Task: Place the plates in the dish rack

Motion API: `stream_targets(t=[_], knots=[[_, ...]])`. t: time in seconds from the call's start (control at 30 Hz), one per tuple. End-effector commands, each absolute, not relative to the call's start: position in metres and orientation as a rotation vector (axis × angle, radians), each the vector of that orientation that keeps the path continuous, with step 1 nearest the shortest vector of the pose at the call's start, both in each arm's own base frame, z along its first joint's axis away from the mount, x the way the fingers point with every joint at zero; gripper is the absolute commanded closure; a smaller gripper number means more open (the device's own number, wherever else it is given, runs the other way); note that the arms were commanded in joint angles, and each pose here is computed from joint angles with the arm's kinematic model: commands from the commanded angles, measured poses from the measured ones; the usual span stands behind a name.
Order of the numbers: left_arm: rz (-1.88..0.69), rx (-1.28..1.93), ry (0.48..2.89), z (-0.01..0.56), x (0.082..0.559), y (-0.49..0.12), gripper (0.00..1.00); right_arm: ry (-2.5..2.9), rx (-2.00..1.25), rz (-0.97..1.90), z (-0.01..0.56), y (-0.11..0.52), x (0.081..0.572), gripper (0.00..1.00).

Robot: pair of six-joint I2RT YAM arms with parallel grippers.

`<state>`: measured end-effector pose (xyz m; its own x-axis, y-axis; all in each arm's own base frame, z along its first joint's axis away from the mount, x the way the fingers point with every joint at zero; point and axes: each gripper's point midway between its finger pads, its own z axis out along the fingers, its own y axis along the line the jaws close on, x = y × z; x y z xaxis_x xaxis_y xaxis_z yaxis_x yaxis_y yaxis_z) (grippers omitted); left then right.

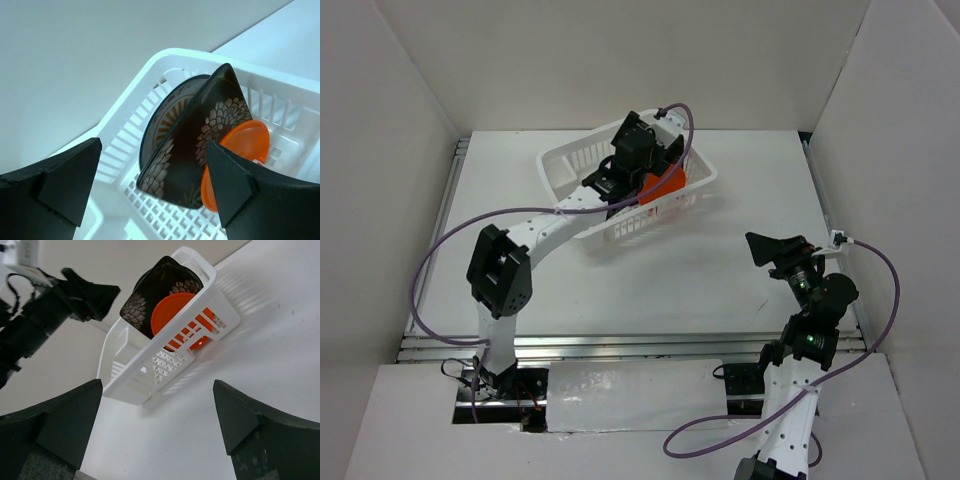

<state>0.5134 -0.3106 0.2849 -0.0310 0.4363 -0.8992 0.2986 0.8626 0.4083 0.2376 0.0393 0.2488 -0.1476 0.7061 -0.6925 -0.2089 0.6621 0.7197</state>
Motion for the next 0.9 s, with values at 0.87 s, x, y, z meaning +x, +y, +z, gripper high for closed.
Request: stream_targets(t=[0.87], knots=[[-0.438, 0.198, 1.612, 0.289, 0.273, -0.198, 0.0, 1.48, 0.101, 0.852, 0.317, 0.07, 0.217, 0.0]])
